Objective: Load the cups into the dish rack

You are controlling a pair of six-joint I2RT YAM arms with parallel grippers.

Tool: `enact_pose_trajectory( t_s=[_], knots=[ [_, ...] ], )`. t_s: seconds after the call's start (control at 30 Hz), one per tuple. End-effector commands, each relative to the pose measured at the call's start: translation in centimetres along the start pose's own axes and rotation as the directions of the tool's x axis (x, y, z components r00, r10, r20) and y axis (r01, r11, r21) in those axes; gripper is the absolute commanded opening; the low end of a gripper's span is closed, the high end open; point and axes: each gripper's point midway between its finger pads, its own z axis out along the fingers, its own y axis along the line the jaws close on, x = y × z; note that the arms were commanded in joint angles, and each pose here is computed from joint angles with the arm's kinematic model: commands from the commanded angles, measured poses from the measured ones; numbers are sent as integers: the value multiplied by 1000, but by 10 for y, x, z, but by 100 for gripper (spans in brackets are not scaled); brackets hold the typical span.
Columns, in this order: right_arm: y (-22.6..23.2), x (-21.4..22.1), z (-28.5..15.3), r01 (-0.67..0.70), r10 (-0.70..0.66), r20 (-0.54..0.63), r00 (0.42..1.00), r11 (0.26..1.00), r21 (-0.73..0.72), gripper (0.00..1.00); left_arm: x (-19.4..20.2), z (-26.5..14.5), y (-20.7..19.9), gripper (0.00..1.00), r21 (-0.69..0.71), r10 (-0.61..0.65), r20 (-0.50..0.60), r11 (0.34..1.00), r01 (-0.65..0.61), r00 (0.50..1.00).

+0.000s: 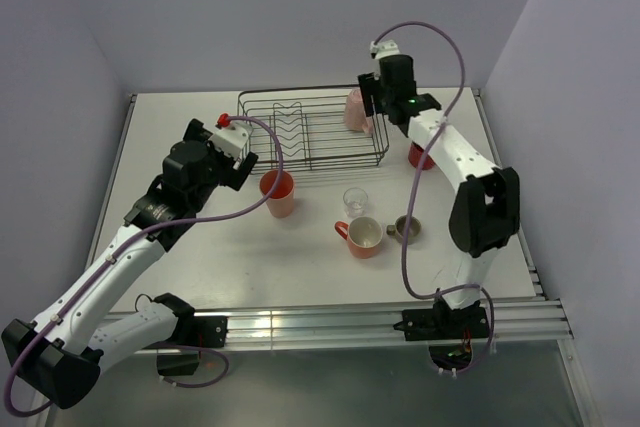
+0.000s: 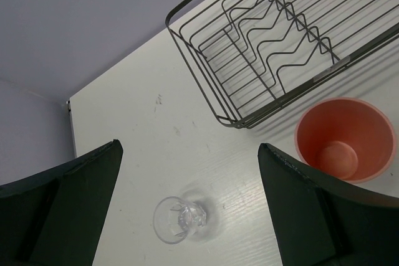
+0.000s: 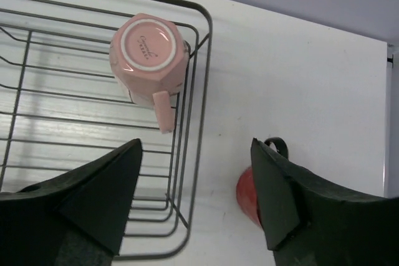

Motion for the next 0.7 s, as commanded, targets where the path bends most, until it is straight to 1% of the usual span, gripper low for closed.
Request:
enact_pose_trajectory(
  t_s=[0.0,0.03,0.07,0.13,0.17,0.23,0.3,0.33,0.37,0.4,0.43,0.47,0.53,0.6,0.67],
  knots=[
    [-31,-14,-40,-62,63,22,998,996,-69,80,-25,-9,2,99,27,-56,79,998,54,995],
    [-46,-7,-42,-78,78,6,997,995,-60,81,-27,-10,-1,99,41,-66,82,997,63,994],
    [-50,-5,-50,-83,83,-4,997,993,-86,83,-27,-10,-4,99,64,-72,81,996,67,994],
    [-70,6,-54,-97,95,-30,995,992,-77,87,-31,-11,-8,99,89,-92,83,992,85,992],
    [-73,12,-58,-100,96,-49,994,991,-89,88,-32,-12,-12,99,114,-98,82,989,89,992],
    [-87,26,-60,-110,101,-101,990,990,-90,89,-33,-11,-17,99,145,-114,72,984,103,991],
    [-91,35,-60,-120,105,-140,985,987,-106,89,-31,-10,-26,99,190,-122,44,975,112,992],
    [-94,44,-59,-121,100,-180,979,986,-111,89,-34,-11,-28,99,206,-133,39,971,123,990],
    [-102,50,-58,-127,105,-203,974,987,-101,89,-27,-10,-37,99,249,-128,-2,960,124,992],
    [-101,56,-57,-119,91,-225,970,986,-115,88,-26,-10,-40,99,267,-125,-20,955,125,992],
    [-102,66,-54,-122,86,-268,959,985,-122,88,-31,-12,-42,99,292,-119,-20,949,120,993],
    [-117,74,-52,-139,104,-292,951,985,-102,87,-27,-11,-45,99,313,-111,-45,942,119,993],
    [-120,91,-47,-139,93,-354,931,984,-108,86,-26,-17,-56,99,389,-99,-73,913,120,992],
    [-130,102,-43,-146,98,-387,917,985,-96,84,-21,-22,-67,99,458,-93,-113,878,135,989],
    [-138,118,-36,-151,106,-429,897,986,-72,83,-16,-22,-74,99,495,-89,-146,856,150,985]
  ],
)
